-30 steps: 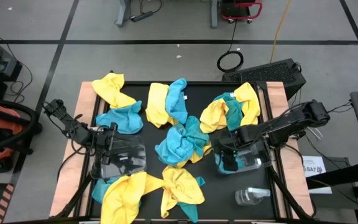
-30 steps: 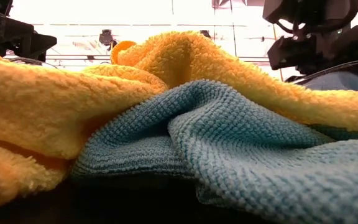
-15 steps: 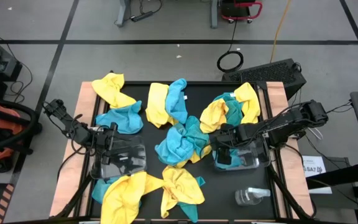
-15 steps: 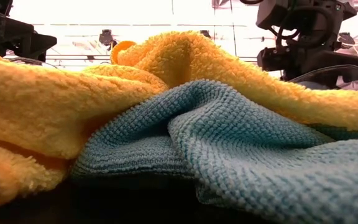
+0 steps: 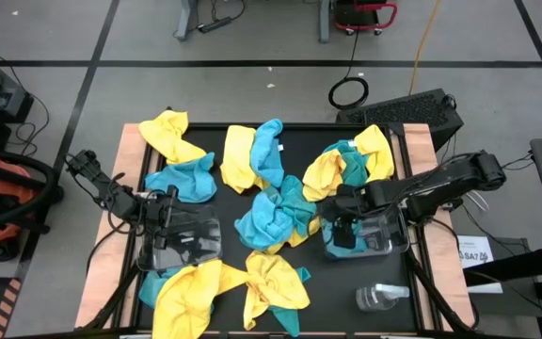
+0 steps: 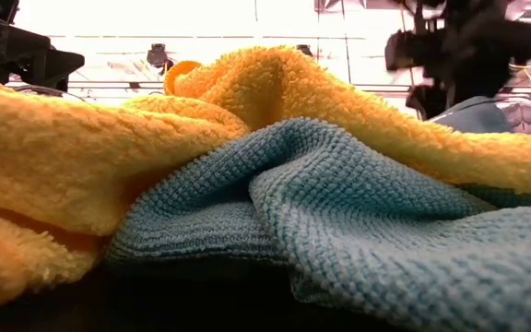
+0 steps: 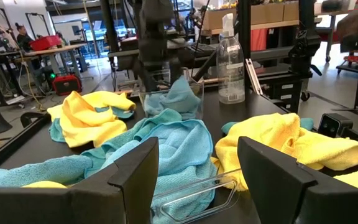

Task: Sort microfiber towel by color & place in baskets
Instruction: Put the blue microfiber towel into the right transparent bin

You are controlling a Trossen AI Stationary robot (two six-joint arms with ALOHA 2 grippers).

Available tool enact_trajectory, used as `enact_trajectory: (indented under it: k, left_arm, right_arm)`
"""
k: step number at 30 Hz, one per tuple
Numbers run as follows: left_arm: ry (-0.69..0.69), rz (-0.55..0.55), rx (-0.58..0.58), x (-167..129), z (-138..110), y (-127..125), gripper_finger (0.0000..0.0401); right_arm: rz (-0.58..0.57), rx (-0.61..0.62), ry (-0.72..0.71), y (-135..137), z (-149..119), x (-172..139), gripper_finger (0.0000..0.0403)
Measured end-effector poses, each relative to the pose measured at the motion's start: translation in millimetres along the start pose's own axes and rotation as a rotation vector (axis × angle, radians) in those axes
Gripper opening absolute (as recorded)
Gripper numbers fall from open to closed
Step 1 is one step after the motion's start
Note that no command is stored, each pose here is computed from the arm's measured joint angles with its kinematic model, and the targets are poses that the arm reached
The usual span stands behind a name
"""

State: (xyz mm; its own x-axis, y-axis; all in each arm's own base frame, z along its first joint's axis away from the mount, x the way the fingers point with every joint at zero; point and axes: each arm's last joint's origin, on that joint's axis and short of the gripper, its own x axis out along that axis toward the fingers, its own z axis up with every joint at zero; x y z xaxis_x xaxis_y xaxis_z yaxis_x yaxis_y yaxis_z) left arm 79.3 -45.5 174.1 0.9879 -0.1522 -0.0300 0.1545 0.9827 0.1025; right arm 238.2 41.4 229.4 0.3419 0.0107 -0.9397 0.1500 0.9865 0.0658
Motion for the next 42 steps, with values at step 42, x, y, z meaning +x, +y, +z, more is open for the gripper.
enact_trajectory:
  k: [42]
  left_arm:
    - [-0.001, 0.000, 0.000, 0.0, 0.1, 0.0, 0.0225]
  right_arm:
    - [0.069, -0.212, -0.001, 9.2, 72.5, 54.8, 0.0279]
